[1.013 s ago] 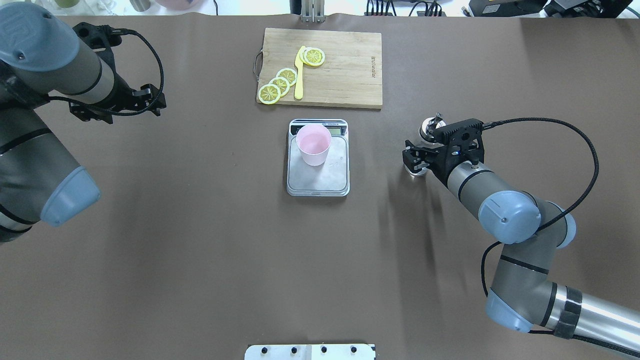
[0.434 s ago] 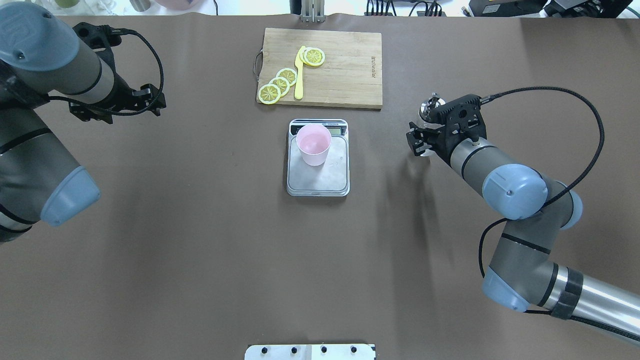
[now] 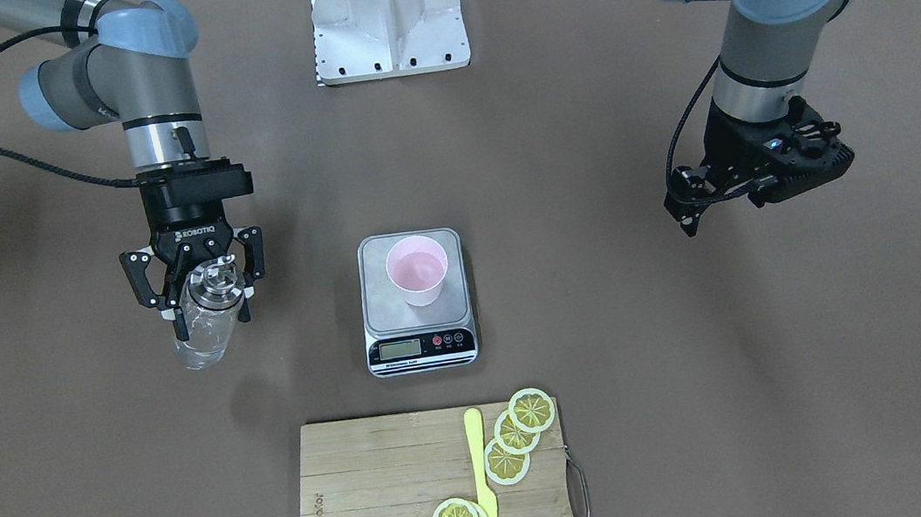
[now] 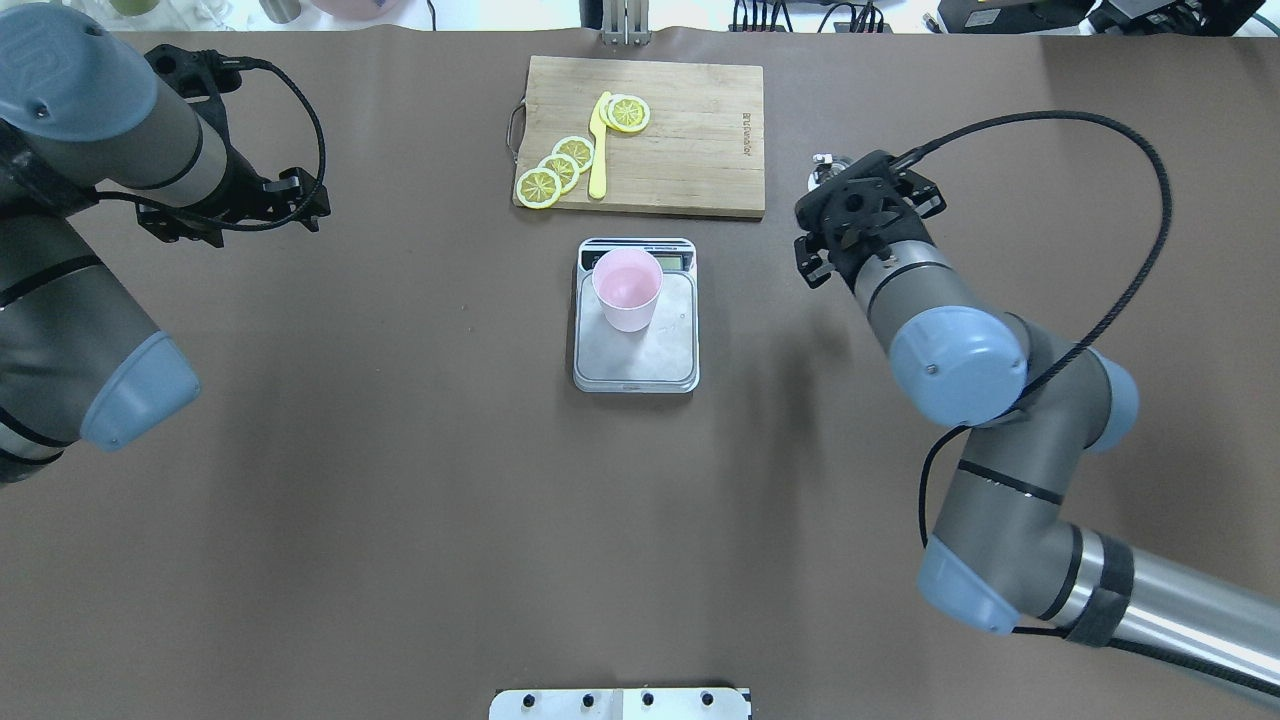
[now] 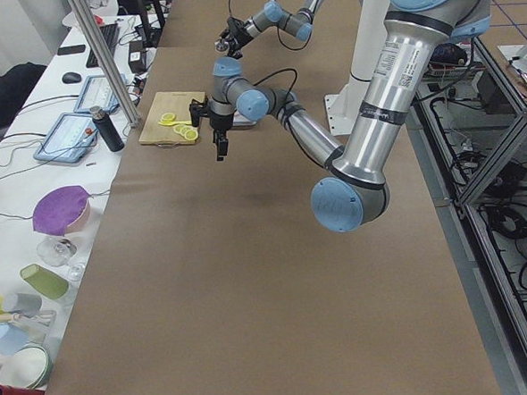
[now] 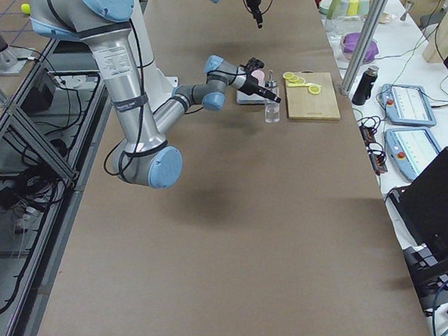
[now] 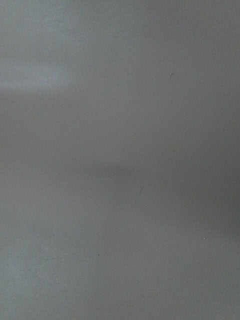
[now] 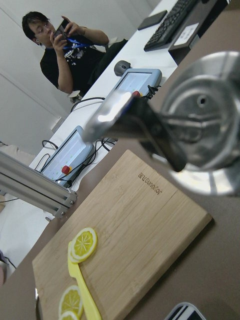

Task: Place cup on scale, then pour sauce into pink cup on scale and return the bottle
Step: 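Lift the sauce bottle and carry it above the pink cup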

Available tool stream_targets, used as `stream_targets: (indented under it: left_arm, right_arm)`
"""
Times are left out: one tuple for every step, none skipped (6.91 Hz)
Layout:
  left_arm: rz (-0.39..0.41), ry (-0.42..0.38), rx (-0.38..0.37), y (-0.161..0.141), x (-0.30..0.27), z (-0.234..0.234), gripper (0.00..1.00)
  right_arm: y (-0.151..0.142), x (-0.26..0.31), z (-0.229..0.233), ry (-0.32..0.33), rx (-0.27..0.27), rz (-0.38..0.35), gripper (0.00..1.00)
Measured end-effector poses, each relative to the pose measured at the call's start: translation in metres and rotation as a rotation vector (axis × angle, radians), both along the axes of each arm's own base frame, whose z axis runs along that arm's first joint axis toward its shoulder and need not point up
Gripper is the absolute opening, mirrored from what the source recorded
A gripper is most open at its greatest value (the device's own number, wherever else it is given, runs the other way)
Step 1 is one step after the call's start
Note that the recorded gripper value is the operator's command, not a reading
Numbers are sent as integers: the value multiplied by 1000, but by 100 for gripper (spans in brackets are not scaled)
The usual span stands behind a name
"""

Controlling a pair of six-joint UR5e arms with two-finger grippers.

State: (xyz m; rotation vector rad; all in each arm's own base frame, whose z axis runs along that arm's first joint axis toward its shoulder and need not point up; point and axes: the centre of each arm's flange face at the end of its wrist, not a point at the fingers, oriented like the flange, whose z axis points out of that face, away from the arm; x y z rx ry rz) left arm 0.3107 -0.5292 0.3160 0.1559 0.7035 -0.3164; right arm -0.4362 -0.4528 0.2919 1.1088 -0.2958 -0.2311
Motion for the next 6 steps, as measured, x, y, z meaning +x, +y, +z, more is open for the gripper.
stream_targets:
  left_arm:
    - [0, -4, -4, -1, 1, 3, 99]
    - [1, -9, -10, -3, 2, 7, 99]
    - [2, -15, -17, -5, 4, 11, 99]
    - [3, -20, -23, -7, 6, 16, 99]
    - [3, -22, -26, -10, 8, 22, 99]
    - [2, -23, -29, -13, 10, 28, 99]
  right_arm:
    - [16, -23, -12, 108, 36, 22, 0]
    - [30, -44, -19, 210, 72, 47, 0]
    - [40, -61, -24, 331, 113, 69, 0]
    - [48, -73, -29, 457, 158, 84, 0]
    - [50, -81, -28, 584, 197, 100, 0]
    - [47, -90, -24, 695, 233, 126, 0]
